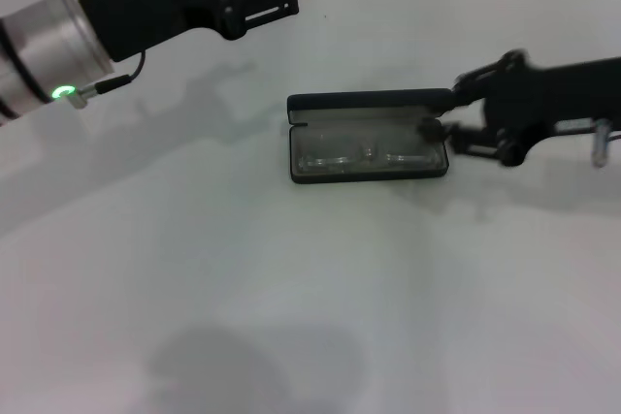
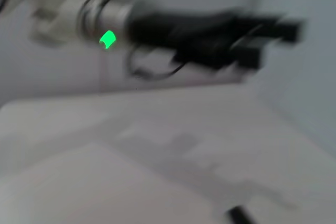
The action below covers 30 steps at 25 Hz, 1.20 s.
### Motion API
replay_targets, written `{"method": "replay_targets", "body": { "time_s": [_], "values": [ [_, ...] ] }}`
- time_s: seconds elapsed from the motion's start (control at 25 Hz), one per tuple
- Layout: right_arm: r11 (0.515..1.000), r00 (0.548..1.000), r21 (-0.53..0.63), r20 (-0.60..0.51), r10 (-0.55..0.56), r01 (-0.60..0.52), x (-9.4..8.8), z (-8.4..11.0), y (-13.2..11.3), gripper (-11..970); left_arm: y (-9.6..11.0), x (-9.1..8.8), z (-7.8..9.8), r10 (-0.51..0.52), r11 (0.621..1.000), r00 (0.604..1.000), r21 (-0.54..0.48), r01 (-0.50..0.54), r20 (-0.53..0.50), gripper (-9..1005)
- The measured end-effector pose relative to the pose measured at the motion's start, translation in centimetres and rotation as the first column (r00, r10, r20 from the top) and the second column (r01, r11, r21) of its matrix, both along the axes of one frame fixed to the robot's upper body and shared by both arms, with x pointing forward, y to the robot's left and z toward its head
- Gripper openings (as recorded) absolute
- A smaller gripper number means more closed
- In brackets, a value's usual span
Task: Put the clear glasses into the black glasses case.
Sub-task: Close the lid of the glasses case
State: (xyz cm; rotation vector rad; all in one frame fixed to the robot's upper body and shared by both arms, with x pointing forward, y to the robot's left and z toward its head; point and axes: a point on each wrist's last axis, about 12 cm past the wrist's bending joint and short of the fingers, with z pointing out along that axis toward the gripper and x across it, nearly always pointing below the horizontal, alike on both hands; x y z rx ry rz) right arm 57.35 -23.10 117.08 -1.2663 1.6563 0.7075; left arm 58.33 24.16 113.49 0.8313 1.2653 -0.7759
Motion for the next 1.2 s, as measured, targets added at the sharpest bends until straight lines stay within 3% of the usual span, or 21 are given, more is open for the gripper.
{"method": "replay_targets", "body": {
  "time_s": [0.08,0.16,0.32,0.56,0.76,1.2],
  "values": [
    [0.999,0.999,0.039,-0.001,-0.037,0.037,0.0,-0.1,-0.9,304,-0.5,0.8,-0.5,0.041,0.998,0.999,0.039,-0.039,-0.036,803],
    [0.974,0.989,0.169,-0.013,-0.149,0.149,-0.1,-0.5,-3.8,305,-1.2,1.7,-1.0,0.064,0.996,0.995,0.072,-0.059,-0.079,803],
    [0.860,0.944,0.406,-0.021,-0.330,0.310,-0.7,-1.5,-8.0,307,-2.8,3.5,-1.9,0.120,0.983,0.983,0.154,-0.098,-0.142,803],
    [0.732,0.891,0.554,-0.040,-0.452,0.396,-1.2,-3.0,-9.9,310,-5.3,4.9,-3.0,0.163,0.943,0.972,0.318,-0.102,-0.171,803],
    [0.713,0.881,0.568,-0.046,-0.471,0.411,-1.2,-3.1,-10.2,312,-7.0,5.3,-4.1,0.179,0.899,0.969,0.429,-0.090,-0.172,802],
    [0.724,0.890,0.565,-0.041,-0.454,0.396,-1.0,-3.1,-9.8,317,-8.3,4.3,-5.3,0.115,0.869,0.975,0.494,-0.007,-0.189,802]
  ]
}}
